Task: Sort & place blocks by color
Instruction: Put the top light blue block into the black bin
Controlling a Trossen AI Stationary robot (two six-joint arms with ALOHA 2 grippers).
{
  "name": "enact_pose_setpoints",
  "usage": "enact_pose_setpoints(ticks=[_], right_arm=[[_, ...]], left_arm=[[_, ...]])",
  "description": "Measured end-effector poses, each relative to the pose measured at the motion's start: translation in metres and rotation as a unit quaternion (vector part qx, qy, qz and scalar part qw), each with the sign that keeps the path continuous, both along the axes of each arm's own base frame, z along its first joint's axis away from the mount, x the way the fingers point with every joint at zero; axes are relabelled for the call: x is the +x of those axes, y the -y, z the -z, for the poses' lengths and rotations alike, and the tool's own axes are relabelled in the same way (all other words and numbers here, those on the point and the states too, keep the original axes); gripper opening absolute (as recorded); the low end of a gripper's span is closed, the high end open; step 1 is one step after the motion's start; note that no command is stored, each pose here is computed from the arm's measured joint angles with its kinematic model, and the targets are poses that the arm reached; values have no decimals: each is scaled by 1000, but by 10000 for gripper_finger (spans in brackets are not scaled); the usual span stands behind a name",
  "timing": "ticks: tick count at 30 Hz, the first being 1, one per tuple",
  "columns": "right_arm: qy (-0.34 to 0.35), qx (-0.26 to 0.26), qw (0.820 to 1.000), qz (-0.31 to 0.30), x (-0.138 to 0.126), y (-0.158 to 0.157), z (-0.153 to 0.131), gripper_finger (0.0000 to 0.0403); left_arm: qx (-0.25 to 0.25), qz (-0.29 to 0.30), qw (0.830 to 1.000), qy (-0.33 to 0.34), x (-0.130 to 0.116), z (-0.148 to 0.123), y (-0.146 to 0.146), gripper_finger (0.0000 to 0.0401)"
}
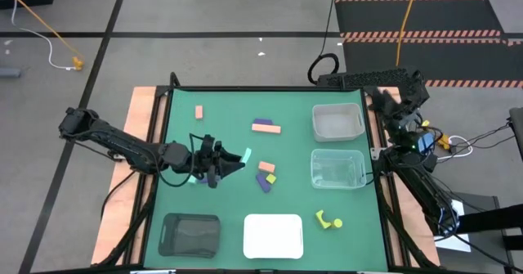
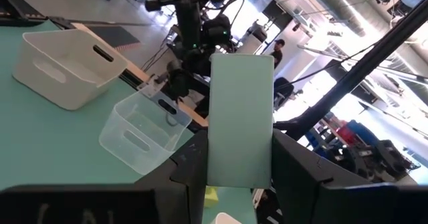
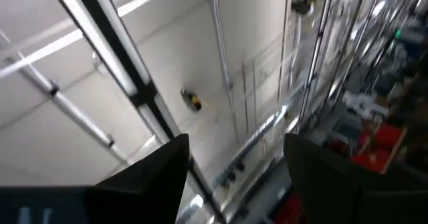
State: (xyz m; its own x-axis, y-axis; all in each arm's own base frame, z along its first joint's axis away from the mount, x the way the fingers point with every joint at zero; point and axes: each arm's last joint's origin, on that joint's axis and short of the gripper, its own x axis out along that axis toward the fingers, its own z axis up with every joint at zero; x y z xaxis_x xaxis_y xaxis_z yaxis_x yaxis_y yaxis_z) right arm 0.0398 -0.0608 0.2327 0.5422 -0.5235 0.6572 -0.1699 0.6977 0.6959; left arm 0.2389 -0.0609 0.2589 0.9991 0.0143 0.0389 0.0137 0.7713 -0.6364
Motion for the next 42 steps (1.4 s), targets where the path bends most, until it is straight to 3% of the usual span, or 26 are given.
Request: enact_pose_setpoints(ticks=[5, 16, 24, 30, 34, 36, 42], right_arm=[[-81, 10, 993, -88, 6, -1, -1, 235], [-179, -94, 974, -102, -1, -26, -74, 235], [-202, -34, 972, -116, 11, -3, -85, 235], [-227, 9, 964, -137, 23, 18, -78, 235], [-240, 17, 958, -155, 29, 25, -74, 235], [-247, 19, 955, -164, 33, 28, -73, 235], [-272, 27, 941, -198, 49, 34, -64, 235]], left_arm=[[-2, -3, 1000, 2, 0, 0, -2, 130], [-41, -39, 998, 10, 5, -2, -22, 130], [-67, -16, 997, 37, 6, -8, -30, 130], [-96, 83, 992, 30, 16, -28, -22, 130], [-109, 162, 980, -26, 26, -43, -10, 130], [-123, 196, 969, -88, 29, -44, -6, 130], [-198, 224, 902, -312, 19, -28, 1, 130]])
